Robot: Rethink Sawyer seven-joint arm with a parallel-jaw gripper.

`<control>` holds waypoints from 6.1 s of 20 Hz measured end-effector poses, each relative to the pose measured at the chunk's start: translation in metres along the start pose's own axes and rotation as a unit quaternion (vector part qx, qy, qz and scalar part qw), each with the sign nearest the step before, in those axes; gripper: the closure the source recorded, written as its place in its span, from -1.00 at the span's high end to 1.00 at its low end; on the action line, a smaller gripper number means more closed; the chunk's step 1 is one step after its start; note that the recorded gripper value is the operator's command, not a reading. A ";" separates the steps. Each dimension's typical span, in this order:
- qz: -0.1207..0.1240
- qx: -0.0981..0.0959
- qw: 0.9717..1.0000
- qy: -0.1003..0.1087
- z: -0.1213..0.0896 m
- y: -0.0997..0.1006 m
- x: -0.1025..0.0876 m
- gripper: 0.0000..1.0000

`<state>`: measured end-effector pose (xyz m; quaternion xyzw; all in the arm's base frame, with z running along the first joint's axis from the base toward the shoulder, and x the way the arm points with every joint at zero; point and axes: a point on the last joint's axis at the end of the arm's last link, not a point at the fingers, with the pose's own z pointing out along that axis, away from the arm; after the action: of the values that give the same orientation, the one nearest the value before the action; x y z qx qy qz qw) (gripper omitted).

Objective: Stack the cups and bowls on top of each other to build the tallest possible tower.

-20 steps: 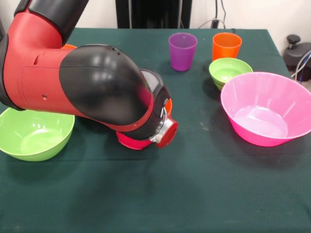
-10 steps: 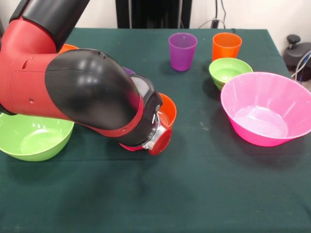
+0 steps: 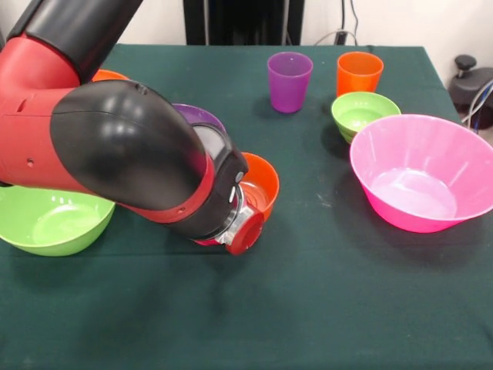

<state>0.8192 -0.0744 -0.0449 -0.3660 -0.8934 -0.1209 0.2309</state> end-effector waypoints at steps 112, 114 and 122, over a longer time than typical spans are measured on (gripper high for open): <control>0.033 -0.074 0.996 0.026 0.012 0.096 -0.019 1.00; 0.030 -0.072 0.996 0.031 0.011 0.096 -0.016 1.00; -0.015 -0.066 0.993 0.093 -0.028 0.099 0.019 1.00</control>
<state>0.8867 -0.0039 -0.0062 -0.3539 -0.8634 -0.2172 0.2865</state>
